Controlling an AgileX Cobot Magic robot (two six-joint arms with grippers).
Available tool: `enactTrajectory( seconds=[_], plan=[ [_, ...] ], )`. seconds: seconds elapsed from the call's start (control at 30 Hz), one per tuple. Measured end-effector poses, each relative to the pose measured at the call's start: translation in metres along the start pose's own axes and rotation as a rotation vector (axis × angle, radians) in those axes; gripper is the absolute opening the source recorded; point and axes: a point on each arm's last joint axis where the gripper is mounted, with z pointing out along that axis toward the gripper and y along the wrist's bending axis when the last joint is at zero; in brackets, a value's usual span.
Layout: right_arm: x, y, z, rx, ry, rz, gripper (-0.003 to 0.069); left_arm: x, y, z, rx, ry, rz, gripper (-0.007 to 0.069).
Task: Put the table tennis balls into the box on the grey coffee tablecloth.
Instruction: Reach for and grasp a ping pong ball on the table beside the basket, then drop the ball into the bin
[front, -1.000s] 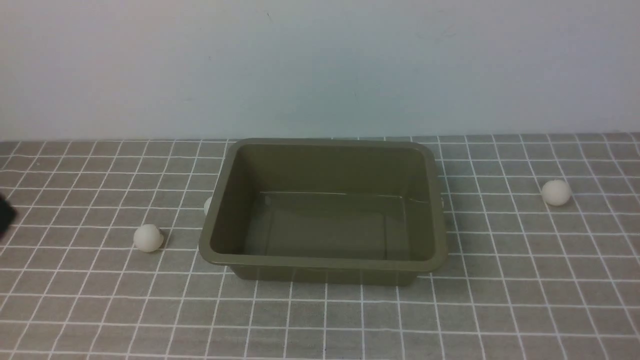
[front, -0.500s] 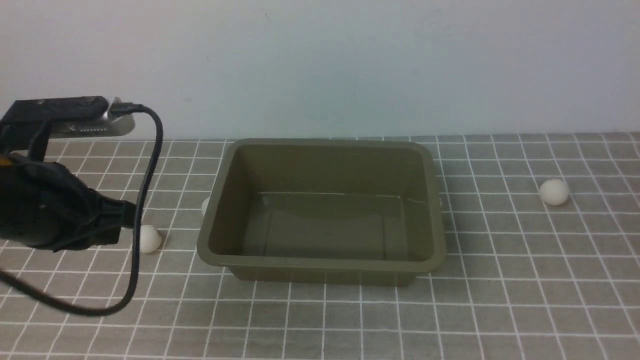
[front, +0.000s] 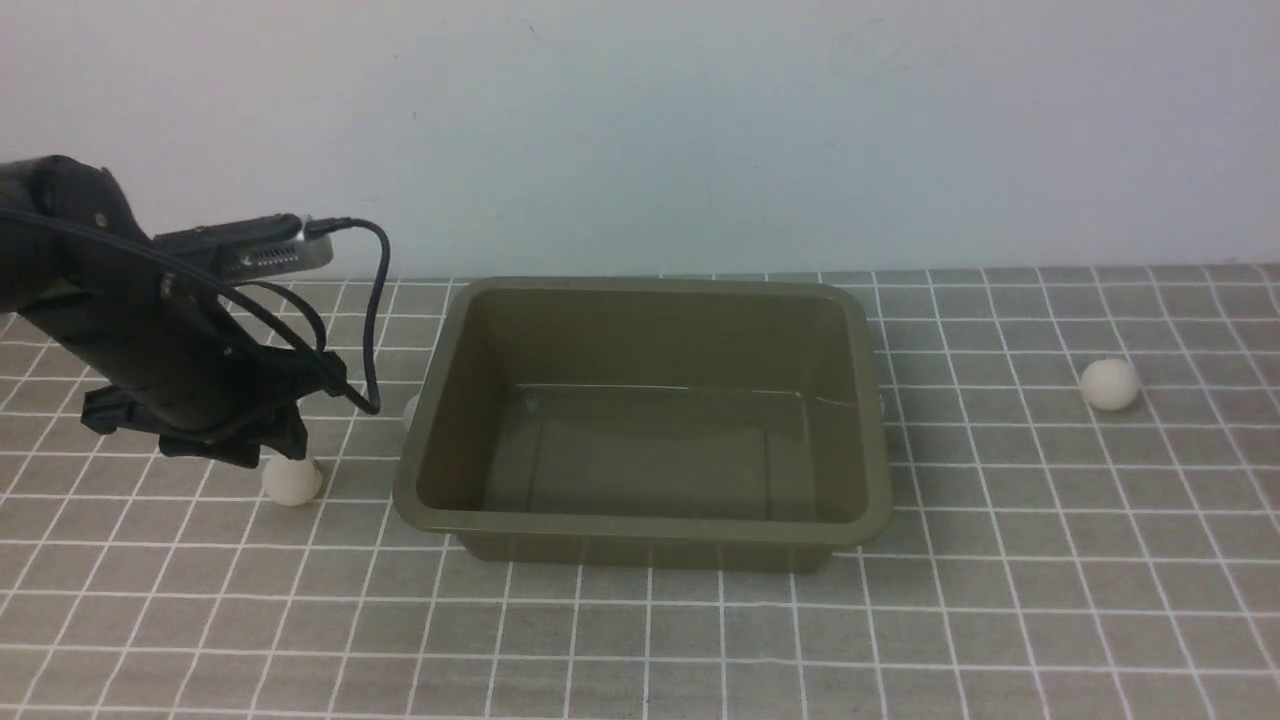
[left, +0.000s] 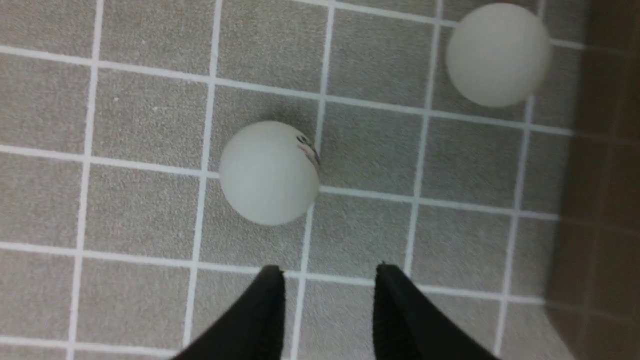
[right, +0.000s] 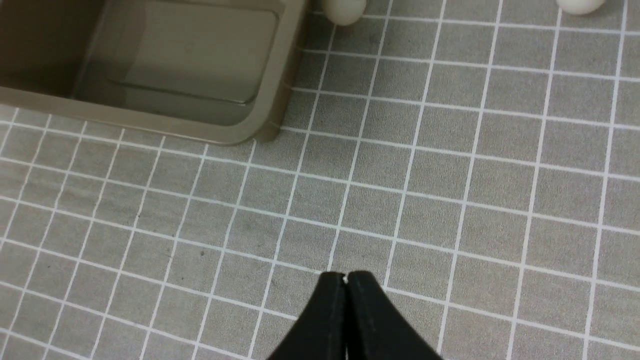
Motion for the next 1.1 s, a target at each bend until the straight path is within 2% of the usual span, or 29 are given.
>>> enactTrajectory(
  seconds=[0.07, 0.13, 0.17, 0.27, 0.43, 0.5, 0.53, 0.57, 0.6, 0.77, 0.87, 0.9, 0.93, 0.97, 1.03, 1.1],
  plan=[
    [0.001, 0.002, -0.005, 0.0, -0.019, -0.006, -0.001, -0.01, 0.002, 0.017, -0.008, -0.004, -0.003, 0.0358],
    [0.002, 0.002, -0.006, -0.001, -0.023, -0.008, -0.001, -0.014, 0.003, 0.026, -0.013, -0.013, 0.0, 0.0396],
    [0.003, 0.003, -0.007, -0.001, -0.027, -0.01, -0.001, -0.018, 0.004, 0.038, -0.018, -0.015, 0.0, 0.0439],
    [0.003, 0.003, -0.007, -0.002, -0.028, -0.01, -0.001, -0.018, 0.008, 0.056, -0.037, 0.007, 0.012, 0.0457],
    [0.003, 0.003, -0.007, -0.002, -0.027, -0.01, -0.001, -0.016, 0.013, 0.078, -0.067, 0.03, 0.041, 0.0446],
    [0.003, 0.003, -0.007, -0.002, -0.027, -0.01, -0.001, -0.017, 0.013, 0.08, -0.07, 0.027, 0.044, 0.0395],
    [0.003, 0.003, -0.007, -0.002, -0.027, -0.01, -0.001, -0.017, 0.013, 0.08, -0.07, 0.026, 0.044, 0.0395],
    [0.003, 0.003, -0.007, -0.002, -0.027, -0.01, -0.001, -0.017, 0.013, 0.08, -0.072, 0.027, 0.05, 0.0337],
    [0.003, 0.003, -0.007, -0.002, -0.027, -0.01, -0.001, -0.018, 0.013, 0.079, -0.073, 0.03, 0.051, 0.0339],
    [0.003, 0.003, -0.007, -0.004, -0.027, -0.009, -0.001, -0.027, 0.008, 0.043, -0.086, 0.075, 0.077, 0.0342],
    [0.003, 0.003, -0.007, -0.004, -0.027, -0.009, -0.0009, -0.037, -0.008, -0.01, -0.017, 0.012, 0.067, 0.0342],
    [0.003, 0.003, -0.007, -0.004, -0.028, -0.009, -0.0009, -0.038, -0.02, -0.032, 0.041, -0.033, 0.086, 0.0342],
    [0.003, 0.003, -0.007, -0.004, -0.028, -0.009, -0.0009, -0.038, -0.022, -0.033, 0.049, -0.033, 0.083, 0.0342],
    [0.002, 0.003, -0.007, -0.003, -0.032, -0.009, -0.0009, -0.036, -0.039, -0.051, 0.128, -0.067, 0.124, 0.0342],
    [0.002, 0.003, -0.007, -0.002, -0.039, -0.009, -0.0009, -0.03, -0.063, -0.06, 0.216, -0.078, 0.21, 0.0342],
    [0.001, 0.003, -0.008, -0.001, -0.046, -0.009, -0.0009, -0.023, -0.083, -0.055, 0.26, -0.064, 0.308, 0.0342]
  ],
)
